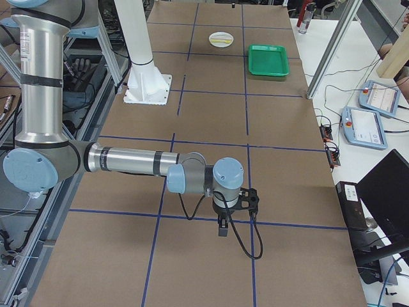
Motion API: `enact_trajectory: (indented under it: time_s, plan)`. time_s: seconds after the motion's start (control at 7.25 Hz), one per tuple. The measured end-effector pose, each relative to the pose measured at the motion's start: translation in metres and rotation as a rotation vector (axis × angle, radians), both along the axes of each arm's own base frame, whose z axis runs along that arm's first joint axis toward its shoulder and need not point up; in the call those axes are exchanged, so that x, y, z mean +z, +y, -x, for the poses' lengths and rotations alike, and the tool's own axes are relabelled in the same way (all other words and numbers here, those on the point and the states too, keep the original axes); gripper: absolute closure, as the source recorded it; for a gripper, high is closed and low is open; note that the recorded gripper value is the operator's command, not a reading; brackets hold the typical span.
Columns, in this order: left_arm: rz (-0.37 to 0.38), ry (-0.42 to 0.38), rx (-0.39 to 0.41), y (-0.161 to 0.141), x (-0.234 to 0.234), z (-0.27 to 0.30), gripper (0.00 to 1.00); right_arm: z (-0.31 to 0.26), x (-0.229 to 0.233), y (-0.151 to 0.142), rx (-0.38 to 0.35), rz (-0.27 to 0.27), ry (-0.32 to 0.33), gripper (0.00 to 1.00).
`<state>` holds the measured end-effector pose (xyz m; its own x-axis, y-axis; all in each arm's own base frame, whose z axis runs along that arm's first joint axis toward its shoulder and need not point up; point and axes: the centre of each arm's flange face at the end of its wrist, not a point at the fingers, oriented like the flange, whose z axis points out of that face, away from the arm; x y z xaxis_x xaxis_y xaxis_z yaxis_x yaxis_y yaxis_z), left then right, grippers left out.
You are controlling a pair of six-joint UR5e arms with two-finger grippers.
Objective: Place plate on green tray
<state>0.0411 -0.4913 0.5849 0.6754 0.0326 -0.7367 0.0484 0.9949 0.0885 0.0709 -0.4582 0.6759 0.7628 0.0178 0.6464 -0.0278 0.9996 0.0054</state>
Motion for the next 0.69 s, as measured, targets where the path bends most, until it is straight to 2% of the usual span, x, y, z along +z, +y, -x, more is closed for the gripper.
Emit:
enact_trajectory:
  time_s: [0.28, 0.69]
  plan:
    - [-0.001, 0.014, -0.049, 0.032, 0.024, -0.048, 0.00, 0.000, 0.000, 0.000, 0.000, 0.001, 0.000, 0.00]
    - [0.028, -0.012, -0.069, 0.050, 0.071, -0.118, 0.00, 0.000, 0.000, 0.000, 0.000, 0.001, 0.000, 0.00]
